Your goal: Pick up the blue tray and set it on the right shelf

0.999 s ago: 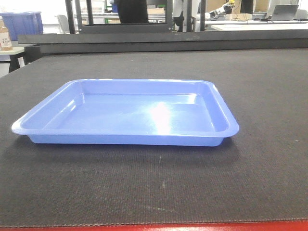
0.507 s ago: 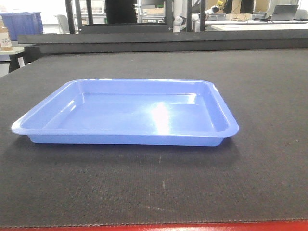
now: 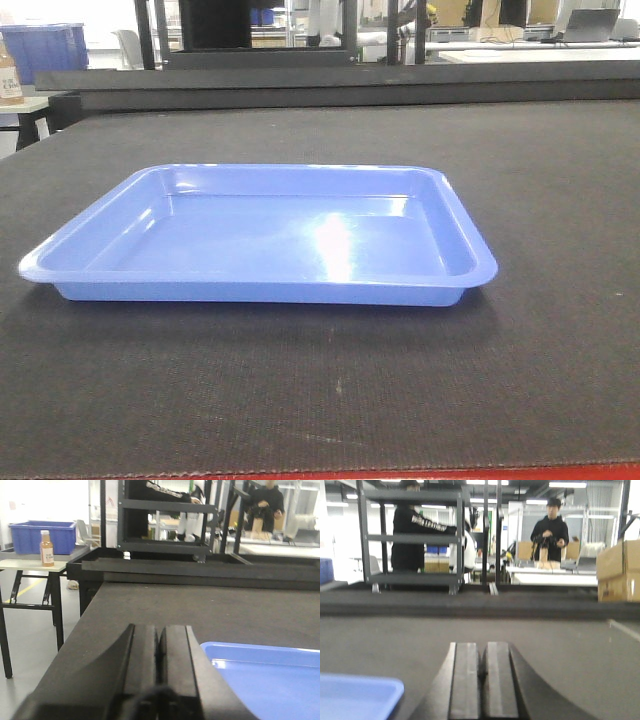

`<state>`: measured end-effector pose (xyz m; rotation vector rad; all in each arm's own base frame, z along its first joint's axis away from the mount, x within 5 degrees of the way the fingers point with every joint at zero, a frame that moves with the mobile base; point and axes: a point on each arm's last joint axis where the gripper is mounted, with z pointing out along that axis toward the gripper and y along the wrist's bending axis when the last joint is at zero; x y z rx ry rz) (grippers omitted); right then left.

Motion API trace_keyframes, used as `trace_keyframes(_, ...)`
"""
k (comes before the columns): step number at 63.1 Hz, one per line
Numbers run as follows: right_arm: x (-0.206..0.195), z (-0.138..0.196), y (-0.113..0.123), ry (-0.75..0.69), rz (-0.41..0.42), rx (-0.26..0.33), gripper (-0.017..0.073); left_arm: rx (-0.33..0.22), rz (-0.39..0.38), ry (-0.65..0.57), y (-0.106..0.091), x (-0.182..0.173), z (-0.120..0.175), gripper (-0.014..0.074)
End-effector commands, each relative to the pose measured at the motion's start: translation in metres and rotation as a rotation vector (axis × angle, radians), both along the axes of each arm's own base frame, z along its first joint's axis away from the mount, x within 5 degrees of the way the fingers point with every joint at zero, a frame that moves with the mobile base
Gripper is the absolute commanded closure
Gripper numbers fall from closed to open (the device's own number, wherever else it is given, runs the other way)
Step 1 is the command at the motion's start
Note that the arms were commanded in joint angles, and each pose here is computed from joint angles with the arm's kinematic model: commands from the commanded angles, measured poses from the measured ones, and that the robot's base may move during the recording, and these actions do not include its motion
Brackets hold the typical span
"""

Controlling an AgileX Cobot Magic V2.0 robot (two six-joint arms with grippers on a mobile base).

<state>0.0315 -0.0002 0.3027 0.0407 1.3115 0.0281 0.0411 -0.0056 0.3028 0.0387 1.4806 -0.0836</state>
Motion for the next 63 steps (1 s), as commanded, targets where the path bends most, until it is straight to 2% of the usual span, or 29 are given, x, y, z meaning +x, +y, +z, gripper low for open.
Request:
trace_keyframes(1,0.000,0.036,0.000,-0.033,-0.003,-0.004,0.0379,0.015,-0.008,-0.002,-0.001,0.001,0.042,0.0595)
trace_keyframes(4,0.006,0.045,0.000,-0.017,-0.003,-0.003,0.0289,0.020,-0.017,0.062,-0.002,0.010,0.053,0.0545)
trace_keyframes(10,0.031,0.059,-0.001,0.061,-0.003,-0.002,0.0079,0.025,-0.027,0.174,-0.004,0.041,0.068,0.0350)
trace_keyframes(16,0.053,0.068,0.001,0.123,0.027,-0.002,-0.0015,0.046,-0.061,0.213,-0.008,0.063,0.079,0.0215)
trace_keyframes(22,0.075,0.079,0.009,0.203,0.096,-0.009,-0.0022,0.050,-0.123,0.253,-0.017,0.083,0.093,0.0199)
trace_keyframes(30,0.103,0.096,0.028,0.322,0.222,-0.026,-0.0022,0.090,-0.233,0.401,-0.035,0.108,0.102,0.0199)
trace_keyframes(40,0.145,0.106,0.069,0.551,0.396,-0.064,-0.0020,0.146,-0.335,0.619,-0.061,0.150,0.099,0.0199)
trace_keyframes(44,0.164,0.103,0.087,0.658,0.442,-0.078,-0.0020,0.166,-0.353,0.692,-0.069,0.168,0.096,0.0198)
trace_keyframes(53,0.207,0.085,0.114,0.913,0.464,-0.120,-0.0020,0.217,-0.364,0.835,-0.080,0.204,0.083,0.0160)
trace_keyframes(63,0.250,0.066,0.131,1.076,0.445,-0.142,-0.0023,0.250,-0.364,0.948,-0.091,0.240,0.065,0.0092)
